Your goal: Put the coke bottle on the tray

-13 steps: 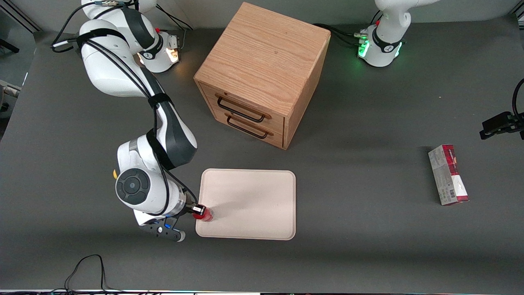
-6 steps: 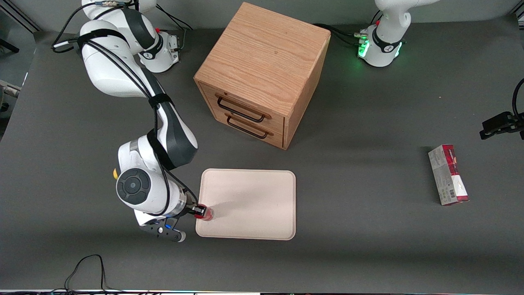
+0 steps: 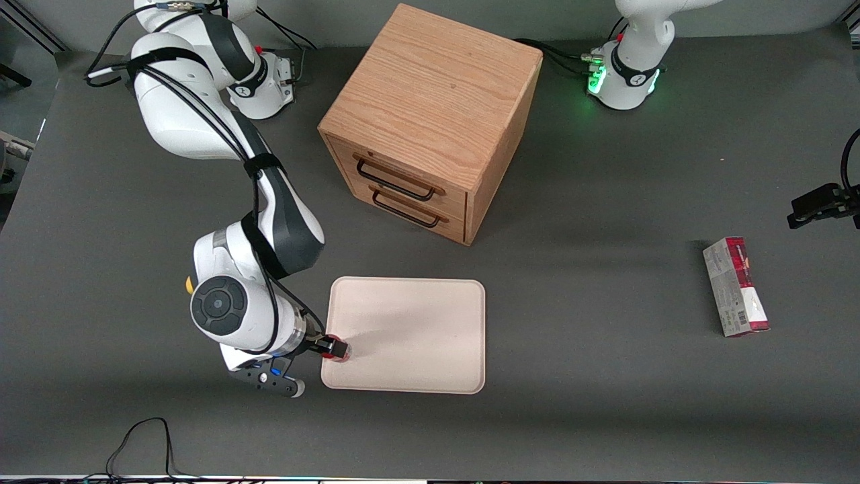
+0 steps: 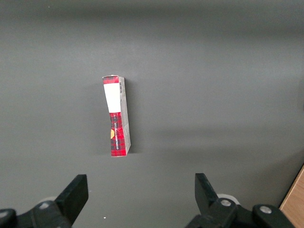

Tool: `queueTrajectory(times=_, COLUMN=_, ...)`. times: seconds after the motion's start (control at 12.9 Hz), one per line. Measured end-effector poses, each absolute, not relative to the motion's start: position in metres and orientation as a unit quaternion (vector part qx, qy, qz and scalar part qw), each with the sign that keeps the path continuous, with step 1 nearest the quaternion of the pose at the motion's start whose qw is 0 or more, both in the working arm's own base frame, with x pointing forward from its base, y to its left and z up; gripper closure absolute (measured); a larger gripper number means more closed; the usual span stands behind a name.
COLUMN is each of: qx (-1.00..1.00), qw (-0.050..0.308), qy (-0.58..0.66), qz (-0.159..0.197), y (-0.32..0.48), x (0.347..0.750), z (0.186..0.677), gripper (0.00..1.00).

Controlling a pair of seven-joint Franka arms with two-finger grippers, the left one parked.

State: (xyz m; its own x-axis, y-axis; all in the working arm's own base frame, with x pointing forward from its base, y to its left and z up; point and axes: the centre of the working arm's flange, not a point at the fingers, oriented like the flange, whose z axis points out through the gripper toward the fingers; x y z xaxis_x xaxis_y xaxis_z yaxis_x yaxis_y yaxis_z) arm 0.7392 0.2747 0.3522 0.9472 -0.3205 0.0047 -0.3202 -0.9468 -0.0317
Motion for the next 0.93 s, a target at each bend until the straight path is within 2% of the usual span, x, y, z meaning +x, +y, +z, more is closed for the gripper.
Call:
queueTrajectory(times=0.39, qx=-0.986, qw=0.018, qy=0.163, qz=-0.013, y=0.273, x=0.74, z=0.365, gripper=0.0)
queueTrajectory(times=0.7, qx=-0.993, qw=-0.005, qy=0.119, qz=0.016, y=0.249, x=0.725, z=0.399, gripper=0.0)
queueTrajectory(times=0.93, qx=-0.997, qw=-0.015, qy=0.057, qz=0.041, y=0.185, x=0.7, z=0.437, gripper=0.0)
